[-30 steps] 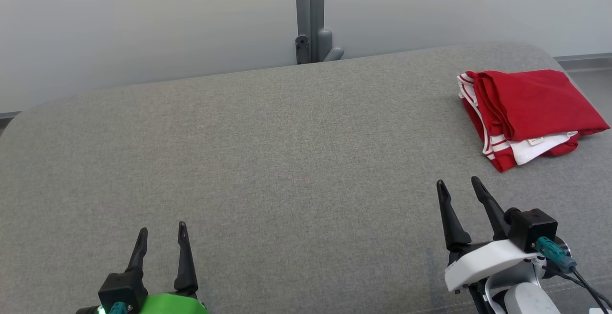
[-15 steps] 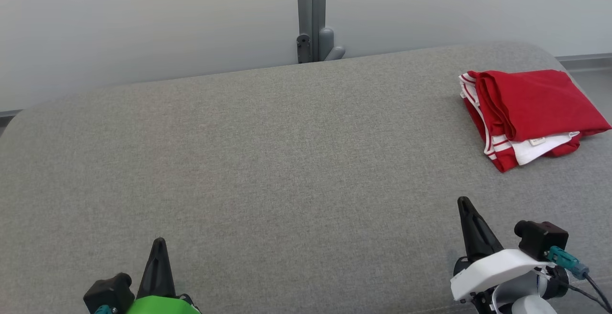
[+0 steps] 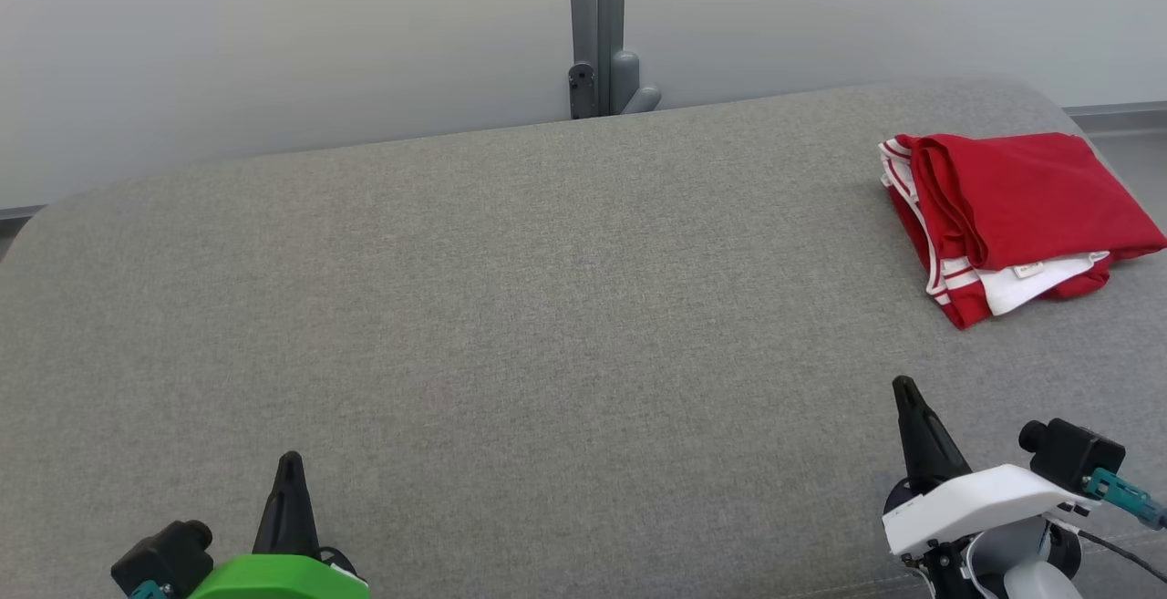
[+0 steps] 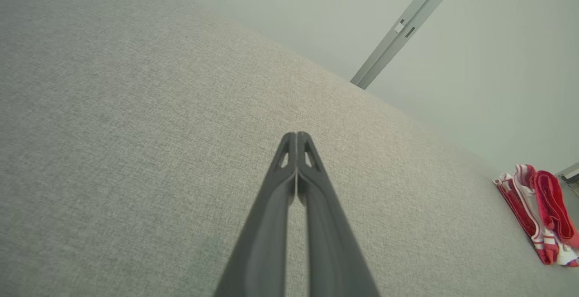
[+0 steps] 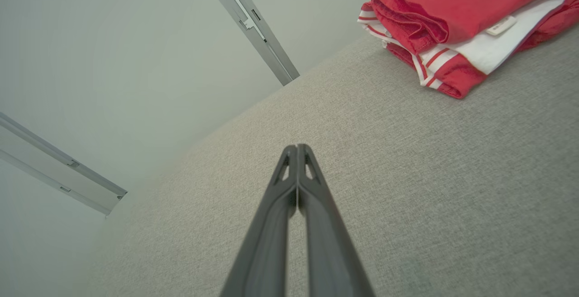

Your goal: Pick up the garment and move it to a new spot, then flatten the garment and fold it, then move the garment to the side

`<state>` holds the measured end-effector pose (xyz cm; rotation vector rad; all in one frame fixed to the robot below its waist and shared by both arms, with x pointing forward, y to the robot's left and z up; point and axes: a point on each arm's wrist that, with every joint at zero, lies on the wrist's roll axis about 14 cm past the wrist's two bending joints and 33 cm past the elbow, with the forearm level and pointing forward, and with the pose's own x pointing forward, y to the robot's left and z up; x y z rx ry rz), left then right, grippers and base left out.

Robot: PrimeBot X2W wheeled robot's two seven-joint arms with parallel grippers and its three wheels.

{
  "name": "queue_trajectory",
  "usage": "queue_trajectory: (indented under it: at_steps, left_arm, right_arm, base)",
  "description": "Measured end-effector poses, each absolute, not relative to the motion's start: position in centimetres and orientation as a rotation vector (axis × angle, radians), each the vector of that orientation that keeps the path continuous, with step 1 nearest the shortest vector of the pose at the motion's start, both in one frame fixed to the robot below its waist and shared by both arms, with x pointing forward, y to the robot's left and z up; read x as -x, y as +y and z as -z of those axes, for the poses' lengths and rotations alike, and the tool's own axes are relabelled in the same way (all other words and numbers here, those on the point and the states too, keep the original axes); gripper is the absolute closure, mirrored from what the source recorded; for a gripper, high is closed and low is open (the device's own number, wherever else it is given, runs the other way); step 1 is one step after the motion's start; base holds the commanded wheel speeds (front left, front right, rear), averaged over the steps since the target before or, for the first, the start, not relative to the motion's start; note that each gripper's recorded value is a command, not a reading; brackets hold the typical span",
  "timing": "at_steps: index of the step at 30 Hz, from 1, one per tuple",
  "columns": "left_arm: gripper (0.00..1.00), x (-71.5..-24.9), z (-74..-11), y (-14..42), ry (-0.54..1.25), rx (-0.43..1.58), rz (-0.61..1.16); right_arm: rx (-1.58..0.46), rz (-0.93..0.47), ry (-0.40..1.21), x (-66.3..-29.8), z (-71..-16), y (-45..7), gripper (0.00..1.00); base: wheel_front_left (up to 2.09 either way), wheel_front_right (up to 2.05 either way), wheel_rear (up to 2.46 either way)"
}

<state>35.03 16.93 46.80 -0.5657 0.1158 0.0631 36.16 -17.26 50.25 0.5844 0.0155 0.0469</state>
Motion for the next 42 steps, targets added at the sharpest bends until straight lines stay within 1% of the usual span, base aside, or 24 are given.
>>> queue_trajectory:
  at_steps: [22, 42]
  left_arm:
    - [1.0, -35.7, -47.3, 17.7, 0.118, 0.862, -0.086]
    - [1.0, -36.2, -48.0, 18.3, 0.102, 1.084, -0.084]
  right_arm:
    - [-0.867, -0.008, 0.031, -36.7, -50.2, -18.4, 1.0]
    - [-1.09, 0.009, 0.037, -37.0, -50.2, -19.1, 1.0]
  base:
    - [0.0, 0.0, 0.0]
    - [0.0, 0.0, 0.0]
